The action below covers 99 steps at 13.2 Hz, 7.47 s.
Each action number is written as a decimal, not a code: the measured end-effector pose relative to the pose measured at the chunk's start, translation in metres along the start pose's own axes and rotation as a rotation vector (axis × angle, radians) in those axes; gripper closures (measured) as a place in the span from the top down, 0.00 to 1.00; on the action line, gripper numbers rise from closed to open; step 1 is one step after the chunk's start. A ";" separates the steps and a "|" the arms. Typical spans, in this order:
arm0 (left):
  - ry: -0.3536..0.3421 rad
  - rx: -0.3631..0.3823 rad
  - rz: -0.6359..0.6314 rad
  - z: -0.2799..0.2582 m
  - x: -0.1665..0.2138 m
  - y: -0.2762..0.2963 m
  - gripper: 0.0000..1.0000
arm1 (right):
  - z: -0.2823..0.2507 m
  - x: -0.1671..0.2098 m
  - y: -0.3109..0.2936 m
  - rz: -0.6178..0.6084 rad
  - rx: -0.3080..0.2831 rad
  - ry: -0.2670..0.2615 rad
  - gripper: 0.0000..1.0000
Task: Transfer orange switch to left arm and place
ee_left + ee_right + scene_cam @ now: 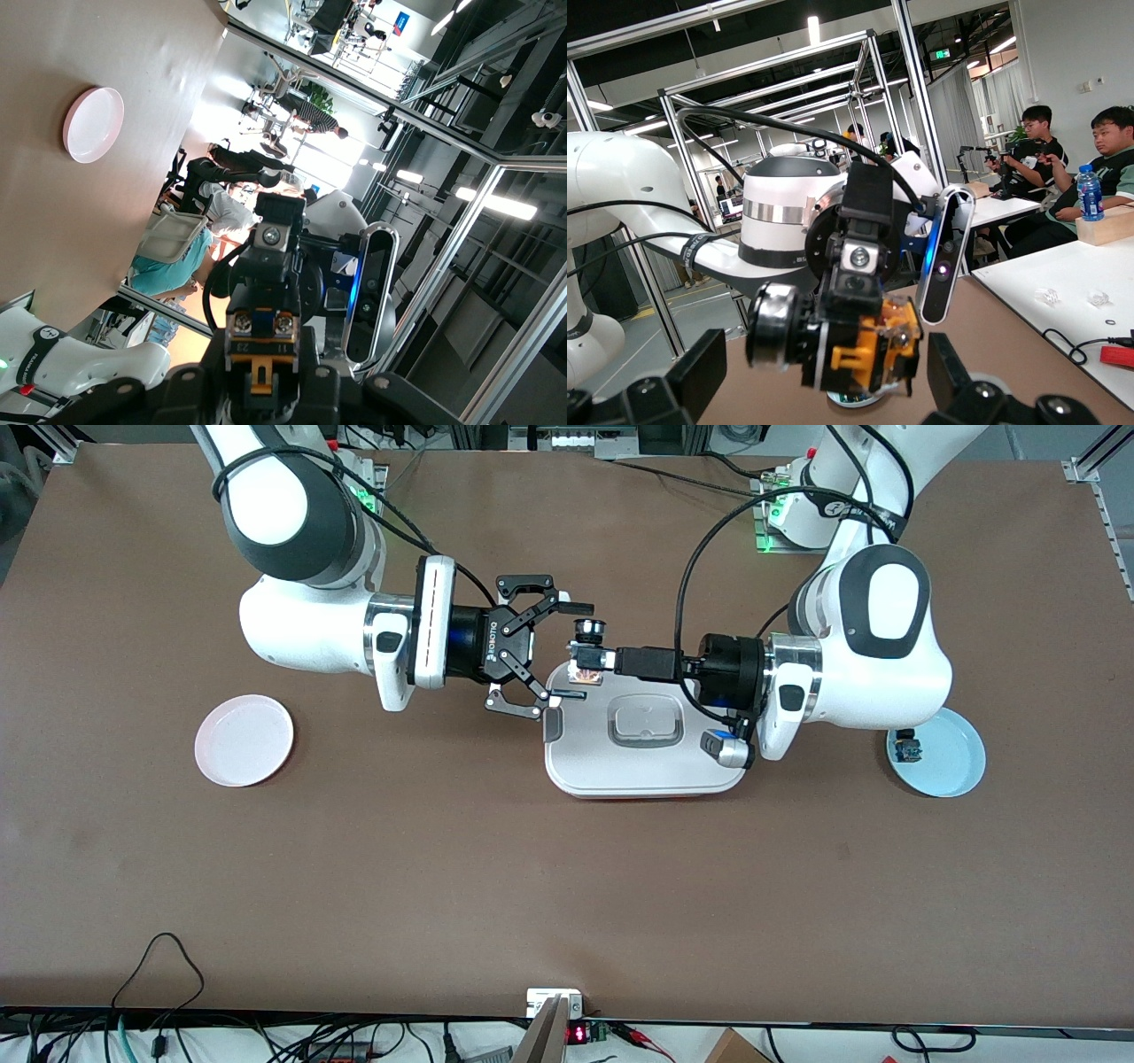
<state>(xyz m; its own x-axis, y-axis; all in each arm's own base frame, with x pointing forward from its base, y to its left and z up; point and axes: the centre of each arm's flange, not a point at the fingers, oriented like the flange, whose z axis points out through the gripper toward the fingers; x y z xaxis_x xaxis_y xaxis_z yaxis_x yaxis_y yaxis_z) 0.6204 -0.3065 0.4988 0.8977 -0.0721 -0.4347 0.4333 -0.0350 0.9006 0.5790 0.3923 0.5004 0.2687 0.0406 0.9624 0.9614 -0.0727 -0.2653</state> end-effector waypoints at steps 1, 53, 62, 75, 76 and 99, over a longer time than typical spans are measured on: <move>-0.002 -0.003 -0.003 -0.006 0.001 0.000 0.34 | 0.000 -0.001 0.000 0.001 -0.001 -0.001 1.00; -0.059 1.709 0.093 -0.484 0.100 -0.281 0.89 | -0.417 -0.013 0.054 1.008 -1.121 -1.149 1.00; 0.104 1.568 0.148 -0.388 -0.039 -0.041 1.00 | -0.450 0.031 0.034 1.086 -1.287 -1.076 1.00; 0.236 1.503 0.238 -0.331 -0.121 0.064 1.00 | -0.428 0.033 0.009 0.997 -1.263 -1.039 1.00; 0.241 1.499 0.219 -0.330 -0.123 0.065 1.00 | -0.425 0.035 0.008 0.989 -1.261 -1.039 1.00; 0.313 1.532 0.189 -0.271 -0.151 0.032 1.00 | -0.418 0.038 0.010 0.973 -1.258 -1.040 1.00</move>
<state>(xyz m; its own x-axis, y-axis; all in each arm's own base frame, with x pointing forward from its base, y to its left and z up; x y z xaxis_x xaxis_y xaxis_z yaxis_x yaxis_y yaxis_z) 0.5209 -0.0267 0.5934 0.9917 0.0023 -0.1283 0.0023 -1.0000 -0.0005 0.5738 -0.0236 0.5591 0.9999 0.0092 -0.0133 0.0096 -0.9994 0.0342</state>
